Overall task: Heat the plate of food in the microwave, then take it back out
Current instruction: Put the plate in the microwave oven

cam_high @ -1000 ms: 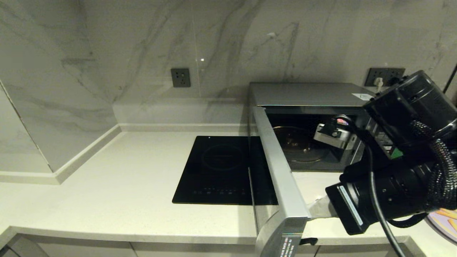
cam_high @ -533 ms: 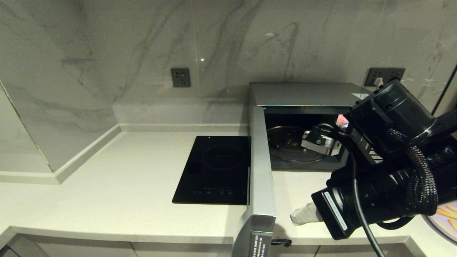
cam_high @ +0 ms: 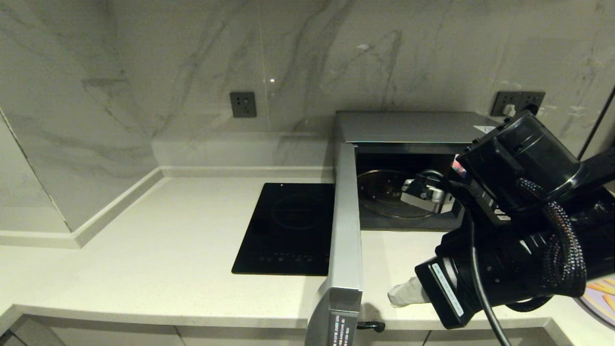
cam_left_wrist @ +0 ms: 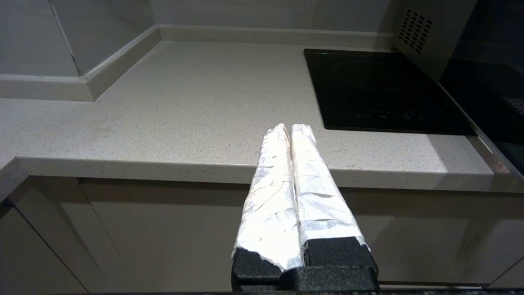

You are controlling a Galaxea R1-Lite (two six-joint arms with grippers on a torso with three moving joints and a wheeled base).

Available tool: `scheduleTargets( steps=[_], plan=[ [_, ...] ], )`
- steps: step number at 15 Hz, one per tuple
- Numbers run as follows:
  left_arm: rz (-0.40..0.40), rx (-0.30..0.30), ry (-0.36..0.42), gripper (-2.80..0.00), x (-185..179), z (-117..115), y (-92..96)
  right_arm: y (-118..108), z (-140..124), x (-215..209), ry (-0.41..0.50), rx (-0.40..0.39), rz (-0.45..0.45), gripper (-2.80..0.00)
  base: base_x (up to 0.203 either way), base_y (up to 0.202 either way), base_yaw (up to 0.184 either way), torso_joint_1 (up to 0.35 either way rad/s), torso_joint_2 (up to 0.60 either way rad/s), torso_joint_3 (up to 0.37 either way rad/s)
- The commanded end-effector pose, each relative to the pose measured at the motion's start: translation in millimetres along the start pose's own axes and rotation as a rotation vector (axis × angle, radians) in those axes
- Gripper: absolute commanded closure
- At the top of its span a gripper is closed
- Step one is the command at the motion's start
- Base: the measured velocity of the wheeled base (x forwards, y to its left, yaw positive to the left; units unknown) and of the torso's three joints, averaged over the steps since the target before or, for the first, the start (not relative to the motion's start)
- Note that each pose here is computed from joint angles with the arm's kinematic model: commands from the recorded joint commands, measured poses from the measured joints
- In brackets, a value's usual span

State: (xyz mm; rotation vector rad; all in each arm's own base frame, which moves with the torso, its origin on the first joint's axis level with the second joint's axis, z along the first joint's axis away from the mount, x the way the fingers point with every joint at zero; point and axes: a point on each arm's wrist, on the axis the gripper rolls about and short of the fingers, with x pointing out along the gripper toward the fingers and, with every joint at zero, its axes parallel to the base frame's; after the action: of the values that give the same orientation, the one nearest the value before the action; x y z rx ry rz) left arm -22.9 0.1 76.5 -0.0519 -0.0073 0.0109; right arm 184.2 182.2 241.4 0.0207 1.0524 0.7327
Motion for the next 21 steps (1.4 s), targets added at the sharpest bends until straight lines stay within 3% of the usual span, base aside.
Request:
scheduleTargets(
  steps=[1,3,5,8,11,13,18,21],
  plan=[
    [0.001,0.0,-0.001,0.0,0.0,0.0,0.0,-1.2,-2.0,1.8,0.011,0.007,-0.012,0.0,0.0,0.0,0.0,0.0,0.0,0.0],
    [0.001,0.0,-0.002,0.0,-0.1,0.0,0.0,-5.4,-1.8,-3.5,-0.029,0.042,-0.084,0.0,0.0,0.0,0.0,0.0,0.0,0.0],
    [0.001,0.0,-0.001,0.0,0.0,0.0,0.0,-20.4,3.6,-13.6,-0.133,0.186,-0.241,0.0,0.0,0.0,0.0,0.0,0.0,0.0],
    [0.001,0.0,-0.001,0.0,0.0,0.0,0.0,-80.3,16.4,-33.8,-0.366,0.558,-0.597,0.0,0.0,0.0,0.0,0.0,0.0,0.0],
    [0.0,0.0,-0.002,0.0,-0.1,0.0,0.0,-151.2,-2.6,-81.8,-0.492,0.862,-0.842,0.0,0.0,0.0,0.0,0.0,0.0,0.0],
    [0.001,0.0,-0.001,0.0,0.0,0.0,0.0,-192.4,-28.8,-111.5,-0.507,1.026,-0.992,-2.8,0.0,0.0,0.0,0.0,0.0,0.0],
    [0.001,0.0,-0.002,0.0,-0.1,0.0,0.0,-245.7,-97.5,-168.3,-0.472,1.324,-1.146,-2.8,0.0,0.0,0.0,0.0,0.0,0.0],
    [0.001,0.0,-0.001,0.0,0.0,0.0,0.0,-265.2,-131.9,-180.8,-0.407,1.508,-1.104,-2.8,0.0,0.0,0.0,0.0,0.0,0.0]
  ],
)
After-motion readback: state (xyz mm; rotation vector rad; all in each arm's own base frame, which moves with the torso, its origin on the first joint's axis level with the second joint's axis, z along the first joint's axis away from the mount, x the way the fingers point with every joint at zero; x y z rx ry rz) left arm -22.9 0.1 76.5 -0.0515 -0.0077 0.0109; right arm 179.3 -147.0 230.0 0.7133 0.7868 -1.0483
